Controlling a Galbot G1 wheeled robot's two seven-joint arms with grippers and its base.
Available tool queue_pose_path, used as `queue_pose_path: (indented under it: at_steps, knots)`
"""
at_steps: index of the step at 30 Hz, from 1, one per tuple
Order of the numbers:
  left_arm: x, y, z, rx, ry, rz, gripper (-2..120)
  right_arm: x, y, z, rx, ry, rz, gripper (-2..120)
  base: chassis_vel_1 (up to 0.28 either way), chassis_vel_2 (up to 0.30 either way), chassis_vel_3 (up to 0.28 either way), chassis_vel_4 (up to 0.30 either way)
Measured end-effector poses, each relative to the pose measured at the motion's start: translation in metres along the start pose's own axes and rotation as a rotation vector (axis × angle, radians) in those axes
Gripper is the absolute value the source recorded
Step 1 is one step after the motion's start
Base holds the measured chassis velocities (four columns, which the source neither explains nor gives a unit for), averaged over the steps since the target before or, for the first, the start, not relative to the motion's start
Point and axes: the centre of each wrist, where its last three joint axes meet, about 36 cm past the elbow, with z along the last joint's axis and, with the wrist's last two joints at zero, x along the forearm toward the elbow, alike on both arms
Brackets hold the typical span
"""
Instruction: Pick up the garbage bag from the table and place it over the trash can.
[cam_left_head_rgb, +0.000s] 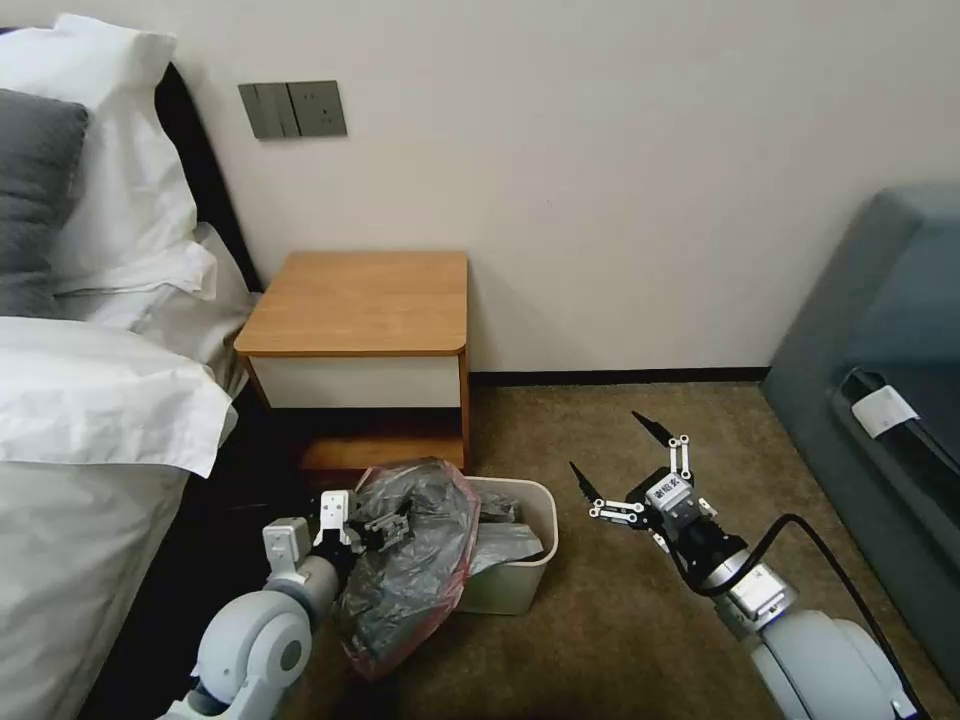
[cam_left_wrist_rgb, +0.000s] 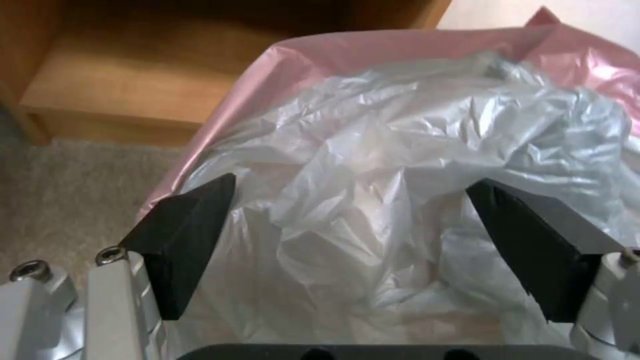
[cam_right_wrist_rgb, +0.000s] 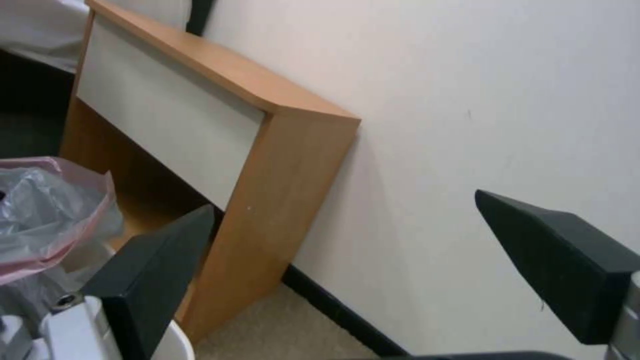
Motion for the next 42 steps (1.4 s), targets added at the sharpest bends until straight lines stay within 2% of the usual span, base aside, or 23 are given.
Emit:
queue_pose_path:
  at_steps: [11,14,18,23,24,25,34,35,38,42]
  knots:
    - [-0.003,0.005,0.003,0.016,0.032,-0.006,87,-0.002,0.001,0.001,-0.003,-0.005,0.004,100,0.000,0.000,0.000,0.000]
    - [-0.005,0.009,0.005,0.001,0.059,0.034,76,-0.001,0.003,0.001,-0.004,-0.008,0.004,100,0.000,0.000,0.000,0.000]
    - [-0.007,0.013,0.006,-0.022,0.076,0.062,73,0.000,0.003,0.000,-0.001,-0.016,0.007,100,0.000,0.000,0.000,0.000]
    - [-0.010,0.014,0.005,-0.028,0.076,0.062,71,0.001,0.003,-0.001,0.000,-0.021,0.010,100,0.000,0.000,0.000,0.000]
    - [-0.011,0.014,0.004,-0.027,0.076,0.061,61,0.001,0.003,-0.002,0.001,-0.023,0.013,100,0.000,0.000,0.000,0.000]
    - [-0.011,0.014,0.004,-0.027,0.076,0.061,61,0.001,0.003,-0.002,0.001,-0.023,0.013,100,0.000,0.000,0.000,0.000]
    - [-0.018,0.016,0.014,-0.018,0.107,0.049,24,0.005,0.002,-0.009,0.011,-0.040,0.020,100,0.000,0.000,0.000,0.000]
    - [-0.018,0.016,0.014,-0.018,0.107,0.049,24,0.005,0.002,-0.009,0.011,-0.040,0.020,100,0.000,0.000,0.000,0.000]
    - [-0.017,0.017,0.015,-0.023,0.106,0.040,11,0.006,0.003,-0.009,0.012,-0.038,0.018,100,0.000,0.000,0.000,0.000]
    - [-0.015,0.017,0.016,-0.031,0.092,0.019,10,0.007,0.004,-0.009,0.014,-0.039,0.015,100,0.000,0.000,0.000,0.000]
